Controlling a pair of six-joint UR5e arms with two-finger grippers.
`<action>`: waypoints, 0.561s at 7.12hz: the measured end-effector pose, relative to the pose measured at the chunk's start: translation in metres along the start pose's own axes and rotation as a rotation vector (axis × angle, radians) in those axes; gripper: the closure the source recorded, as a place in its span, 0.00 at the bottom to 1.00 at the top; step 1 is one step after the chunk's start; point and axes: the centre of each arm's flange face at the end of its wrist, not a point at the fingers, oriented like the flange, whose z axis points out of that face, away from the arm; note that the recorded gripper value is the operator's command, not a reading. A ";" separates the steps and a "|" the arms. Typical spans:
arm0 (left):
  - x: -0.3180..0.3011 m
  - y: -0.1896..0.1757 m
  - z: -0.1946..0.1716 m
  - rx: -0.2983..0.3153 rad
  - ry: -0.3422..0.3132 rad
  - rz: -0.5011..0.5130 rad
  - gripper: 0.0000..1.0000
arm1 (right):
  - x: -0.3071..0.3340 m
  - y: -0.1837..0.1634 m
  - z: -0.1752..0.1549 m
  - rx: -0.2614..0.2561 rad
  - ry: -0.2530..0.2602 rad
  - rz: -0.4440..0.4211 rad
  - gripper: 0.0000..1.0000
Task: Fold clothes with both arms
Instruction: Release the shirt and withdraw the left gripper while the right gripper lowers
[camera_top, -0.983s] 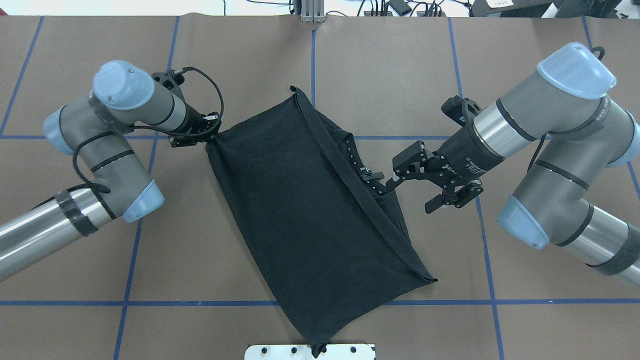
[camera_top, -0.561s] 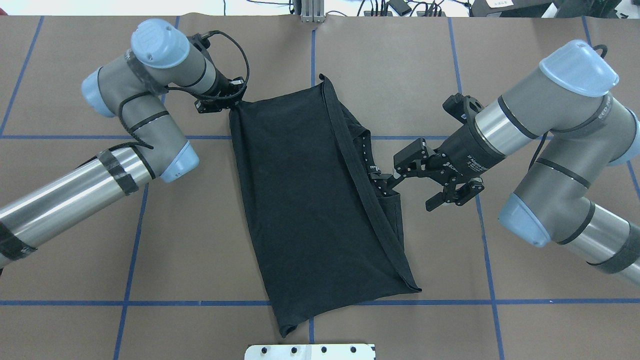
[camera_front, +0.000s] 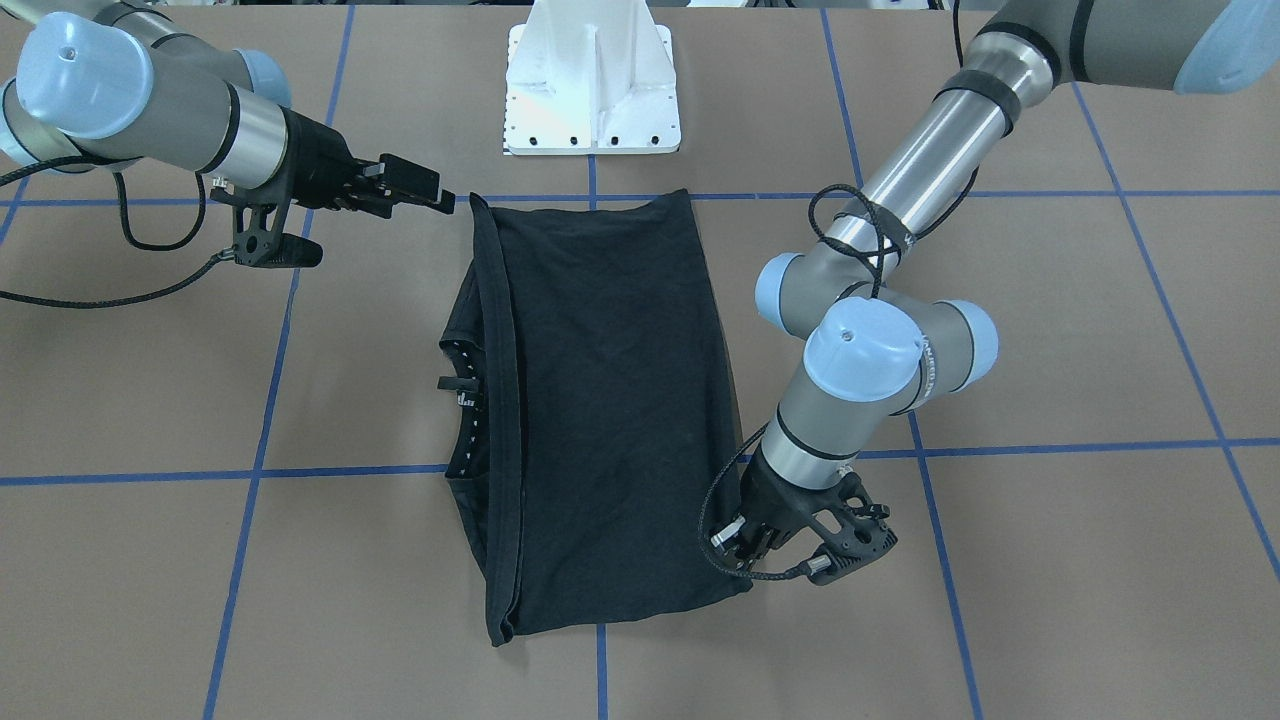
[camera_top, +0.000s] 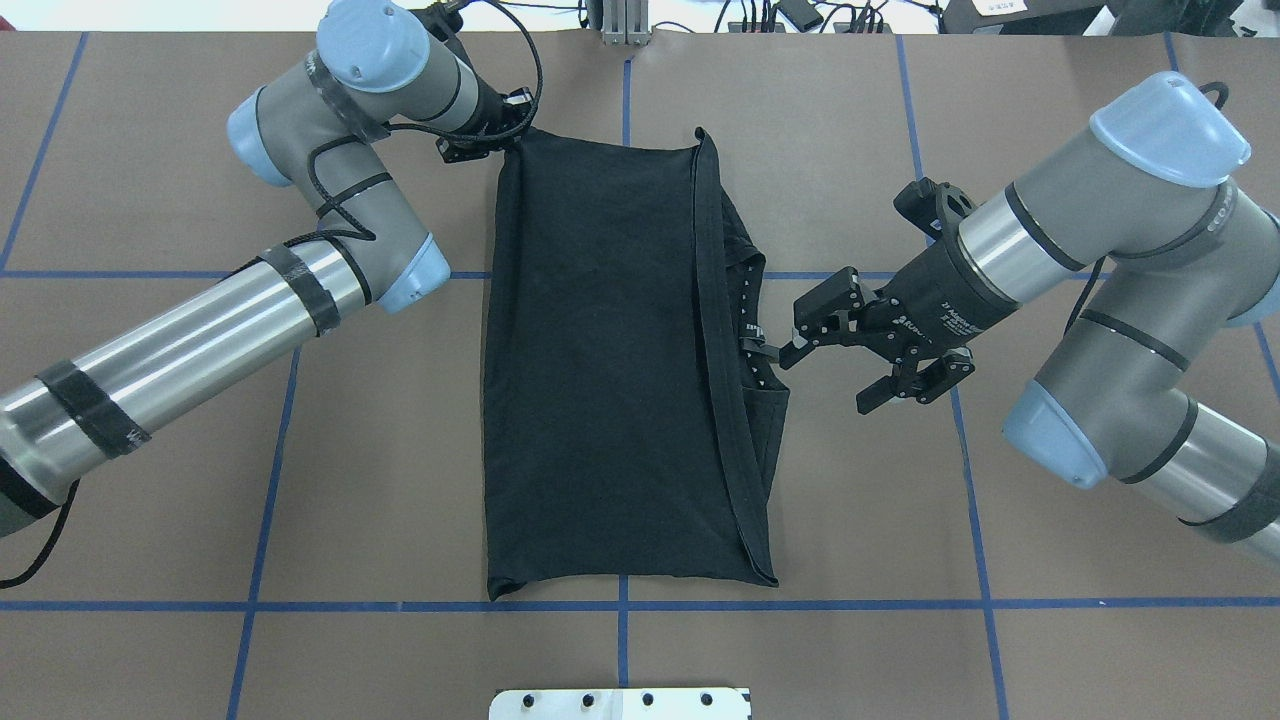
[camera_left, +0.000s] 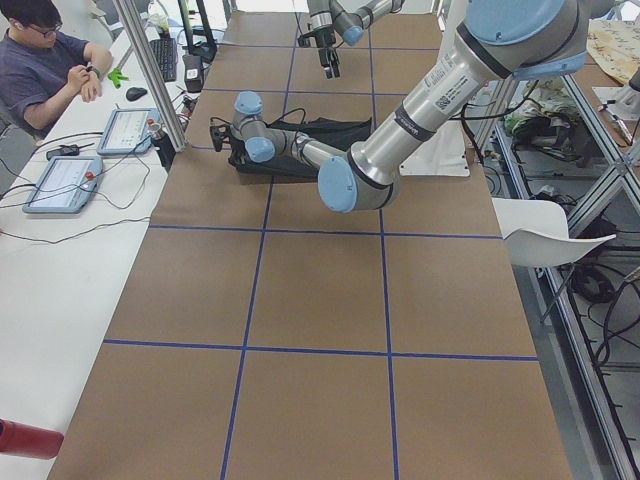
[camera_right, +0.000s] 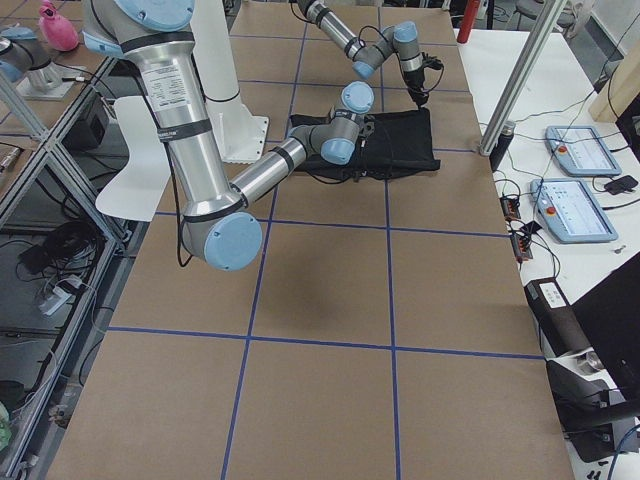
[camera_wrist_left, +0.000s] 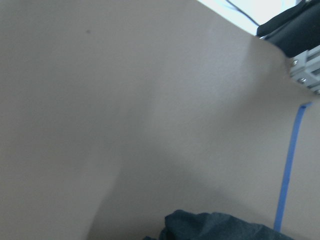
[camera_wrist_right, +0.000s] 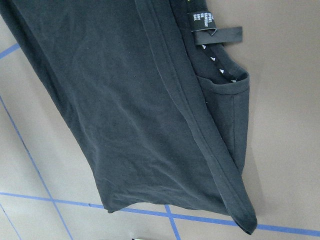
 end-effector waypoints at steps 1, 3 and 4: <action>0.002 -0.004 0.003 0.020 0.009 0.003 1.00 | 0.001 0.000 0.000 0.001 0.000 0.001 0.00; 0.002 -0.008 0.003 0.035 0.012 0.002 1.00 | 0.001 0.000 0.000 0.004 0.001 0.001 0.00; 0.001 -0.012 0.002 0.040 0.012 0.001 1.00 | 0.001 0.000 0.003 0.010 0.003 0.001 0.00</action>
